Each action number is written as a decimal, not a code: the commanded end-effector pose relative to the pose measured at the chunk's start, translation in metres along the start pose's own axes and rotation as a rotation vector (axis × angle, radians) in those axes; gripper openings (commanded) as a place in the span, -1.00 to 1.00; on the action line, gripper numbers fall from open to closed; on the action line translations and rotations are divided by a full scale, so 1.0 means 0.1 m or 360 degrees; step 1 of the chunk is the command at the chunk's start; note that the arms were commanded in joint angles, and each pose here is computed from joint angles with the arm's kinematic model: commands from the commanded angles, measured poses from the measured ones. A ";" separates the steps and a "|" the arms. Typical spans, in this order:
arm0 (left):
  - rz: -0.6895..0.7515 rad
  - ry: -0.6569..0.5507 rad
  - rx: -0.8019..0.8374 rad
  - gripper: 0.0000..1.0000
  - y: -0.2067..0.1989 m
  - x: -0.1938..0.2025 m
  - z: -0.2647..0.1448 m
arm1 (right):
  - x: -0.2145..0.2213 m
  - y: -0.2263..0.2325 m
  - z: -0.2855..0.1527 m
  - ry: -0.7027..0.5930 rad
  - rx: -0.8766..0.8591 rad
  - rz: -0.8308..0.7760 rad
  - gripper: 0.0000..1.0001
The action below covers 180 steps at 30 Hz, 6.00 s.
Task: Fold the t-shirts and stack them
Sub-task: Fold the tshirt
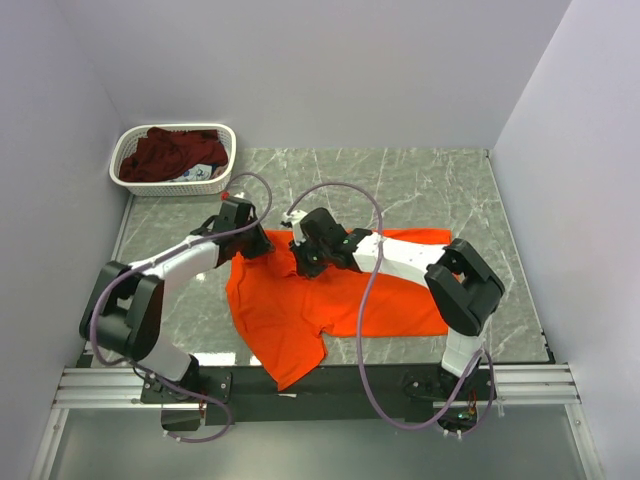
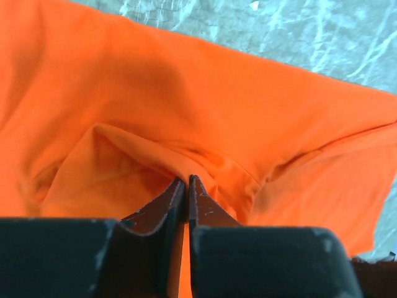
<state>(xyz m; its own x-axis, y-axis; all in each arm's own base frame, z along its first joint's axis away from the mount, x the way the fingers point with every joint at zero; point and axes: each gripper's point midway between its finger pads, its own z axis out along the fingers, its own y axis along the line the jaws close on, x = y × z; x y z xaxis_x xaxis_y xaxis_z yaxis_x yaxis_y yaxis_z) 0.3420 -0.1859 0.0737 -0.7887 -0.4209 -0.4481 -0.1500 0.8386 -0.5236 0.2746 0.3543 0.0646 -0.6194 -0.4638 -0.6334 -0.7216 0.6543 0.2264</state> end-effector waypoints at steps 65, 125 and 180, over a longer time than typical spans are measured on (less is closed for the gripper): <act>-0.0394 0.0294 -0.0243 -0.74 0.58 1.16 -0.76 | 0.35 -0.02 -0.33 0.0192 -0.0020 -0.0113 -1.00; -0.0421 0.0227 0.0381 0.61 -0.07 1.29 -0.82 | 0.48 -0.35 -0.47 -0.0170 -0.0140 0.0938 -0.25; -0.0024 -0.0269 -0.0295 0.59 0.63 -0.70 -0.53 | 1.52 -3.29 -1.93 -0.0817 0.1058 0.2383 0.04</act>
<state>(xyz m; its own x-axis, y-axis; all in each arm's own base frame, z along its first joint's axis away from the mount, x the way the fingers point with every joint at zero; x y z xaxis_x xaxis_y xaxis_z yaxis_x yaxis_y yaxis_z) 0.3503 -0.0835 0.1015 -0.6905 -0.4860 -0.5357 -0.3175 0.8691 -0.3793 0.3500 -0.0459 0.0368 -0.3565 0.8603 -0.3645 0.6922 0.5052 0.5153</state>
